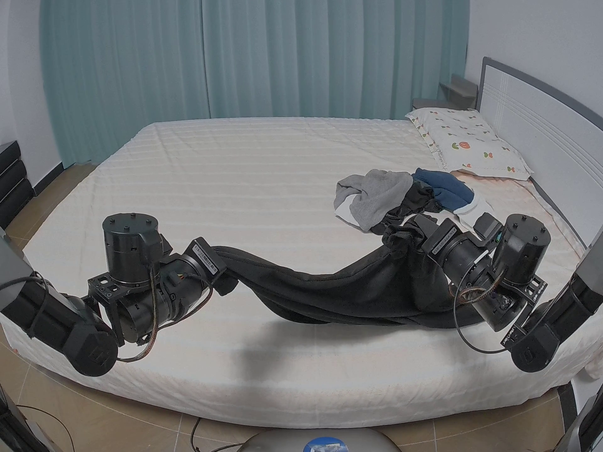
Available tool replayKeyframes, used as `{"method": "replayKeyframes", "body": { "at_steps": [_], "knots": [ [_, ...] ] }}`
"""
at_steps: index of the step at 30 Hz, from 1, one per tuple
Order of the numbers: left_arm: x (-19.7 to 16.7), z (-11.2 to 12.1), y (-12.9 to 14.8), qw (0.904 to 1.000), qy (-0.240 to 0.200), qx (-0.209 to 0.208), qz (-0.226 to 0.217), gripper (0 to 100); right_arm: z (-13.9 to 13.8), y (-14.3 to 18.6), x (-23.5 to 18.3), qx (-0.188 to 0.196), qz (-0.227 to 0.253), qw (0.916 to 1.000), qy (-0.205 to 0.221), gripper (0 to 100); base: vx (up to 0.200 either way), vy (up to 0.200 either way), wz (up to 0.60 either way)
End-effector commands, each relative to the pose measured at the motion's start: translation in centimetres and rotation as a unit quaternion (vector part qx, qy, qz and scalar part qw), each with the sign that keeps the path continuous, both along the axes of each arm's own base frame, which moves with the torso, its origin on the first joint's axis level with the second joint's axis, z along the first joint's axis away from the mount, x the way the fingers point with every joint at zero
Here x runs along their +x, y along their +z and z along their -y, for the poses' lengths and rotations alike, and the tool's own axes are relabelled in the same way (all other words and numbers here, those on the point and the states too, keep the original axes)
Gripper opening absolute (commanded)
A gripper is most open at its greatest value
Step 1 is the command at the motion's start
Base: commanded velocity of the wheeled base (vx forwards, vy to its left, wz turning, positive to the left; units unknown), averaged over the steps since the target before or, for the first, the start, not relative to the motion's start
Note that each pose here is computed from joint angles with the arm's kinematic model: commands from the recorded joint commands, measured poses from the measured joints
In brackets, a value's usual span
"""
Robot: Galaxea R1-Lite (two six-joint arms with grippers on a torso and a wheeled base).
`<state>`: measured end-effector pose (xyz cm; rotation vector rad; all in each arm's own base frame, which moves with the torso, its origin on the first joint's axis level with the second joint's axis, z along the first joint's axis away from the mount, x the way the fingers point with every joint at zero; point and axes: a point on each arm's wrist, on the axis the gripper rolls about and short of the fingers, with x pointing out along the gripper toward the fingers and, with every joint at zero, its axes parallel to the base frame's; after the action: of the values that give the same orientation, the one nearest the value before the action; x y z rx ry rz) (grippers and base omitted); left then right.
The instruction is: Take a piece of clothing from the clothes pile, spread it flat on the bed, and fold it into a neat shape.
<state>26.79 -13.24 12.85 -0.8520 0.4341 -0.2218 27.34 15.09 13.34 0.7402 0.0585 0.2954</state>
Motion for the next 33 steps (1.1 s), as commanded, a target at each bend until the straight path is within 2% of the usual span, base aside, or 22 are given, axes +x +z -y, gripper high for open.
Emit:
{"method": "replayKeyframes", "body": {
  "at_steps": [1, 12, 16, 33],
  "knots": [
    [0.01, -0.06, 0.04, 1.0, 0.001, -0.001, 0.001, 0, 0.03, 0.15, -0.01, 0.003, 0.004, 1.0, 0.0, 0, 0.0, 0.2, 0.0],
    [0.08, -0.33, 0.26, 1.0, 0.006, -0.002, 0.004, 0, 0.07, 0.53, -0.08, 0.012, 0.016, 0.9998, 0.001, 0, 0.0, 0.2, 0.0],
    [0.01, -0.51, 0.58, 0.9999, 0.008, -0.003, 0.01, 0, 0.12, 0.8, -0.17, 0.028, 0.027, 0.9992, 0.002, 0, 0.0, 0.2, 0.0],
    [0.13, -0.96, 0.89, 0.9998, 0.015, -0.005, 0.014, 0, 0.09, 0.77, -0.22, 0.029, 0.029, 0.9992, 0.003, 0, 0.0, 0.2, 0.0]
  ]
}}
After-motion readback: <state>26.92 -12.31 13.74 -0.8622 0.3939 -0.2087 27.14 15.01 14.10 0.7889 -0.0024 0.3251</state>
